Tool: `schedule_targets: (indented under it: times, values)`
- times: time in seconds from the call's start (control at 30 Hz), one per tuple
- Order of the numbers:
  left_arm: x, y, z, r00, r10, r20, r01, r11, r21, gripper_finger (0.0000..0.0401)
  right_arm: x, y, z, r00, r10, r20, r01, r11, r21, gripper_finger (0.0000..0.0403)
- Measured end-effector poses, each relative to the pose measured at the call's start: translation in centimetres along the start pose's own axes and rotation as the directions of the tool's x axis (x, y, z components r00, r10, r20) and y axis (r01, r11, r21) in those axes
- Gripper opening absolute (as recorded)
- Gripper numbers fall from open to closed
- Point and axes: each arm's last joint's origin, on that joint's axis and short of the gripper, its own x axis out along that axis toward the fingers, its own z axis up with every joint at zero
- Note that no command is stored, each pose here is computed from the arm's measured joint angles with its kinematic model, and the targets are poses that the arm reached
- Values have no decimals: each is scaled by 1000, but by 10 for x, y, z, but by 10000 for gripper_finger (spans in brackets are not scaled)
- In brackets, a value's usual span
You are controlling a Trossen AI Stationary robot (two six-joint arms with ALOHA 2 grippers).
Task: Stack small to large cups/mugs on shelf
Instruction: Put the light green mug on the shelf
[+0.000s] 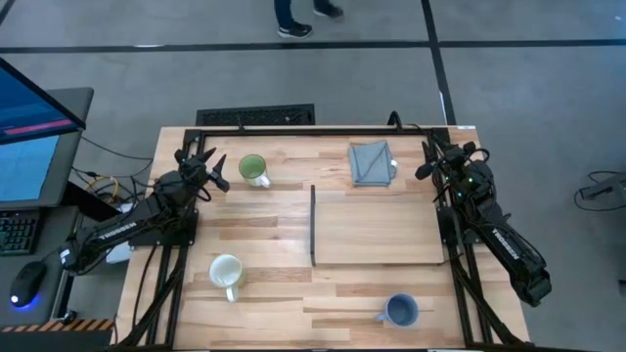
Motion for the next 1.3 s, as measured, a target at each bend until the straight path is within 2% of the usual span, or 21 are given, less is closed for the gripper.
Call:
schedule_targets:
  times: [0.37,0.57,0.7,0.93,1.07,1.2,1.3]
  values:
    - [0,0,0,1000,0,0,0,995,-101,171,0,0,0,1000,0,3,0,999,40,212]
    - [0,-1,1,999,-38,6,38,969,-245,171,0,0,0,1000,0,4,0,999,43,212]
    - [-1,-2,2,996,-89,-12,84,970,-229,171,0,0,0,1000,-1,4,0,998,68,212]
    - [-1,-2,8,994,-105,27,108,961,-253,171,0,0,0,1000,-1,4,0,998,68,212]
    - [-4,-7,12,982,-174,73,187,946,-263,171,0,0,0,1000,-1,5,0,998,69,212]
    - [-10,-13,26,938,-307,160,341,902,-266,171,0,0,0,1000,-1,5,0,998,69,212]
    - [-17,-15,41,908,-373,191,413,871,-265,171,0,0,0,1000,-1,5,0,998,69,212]
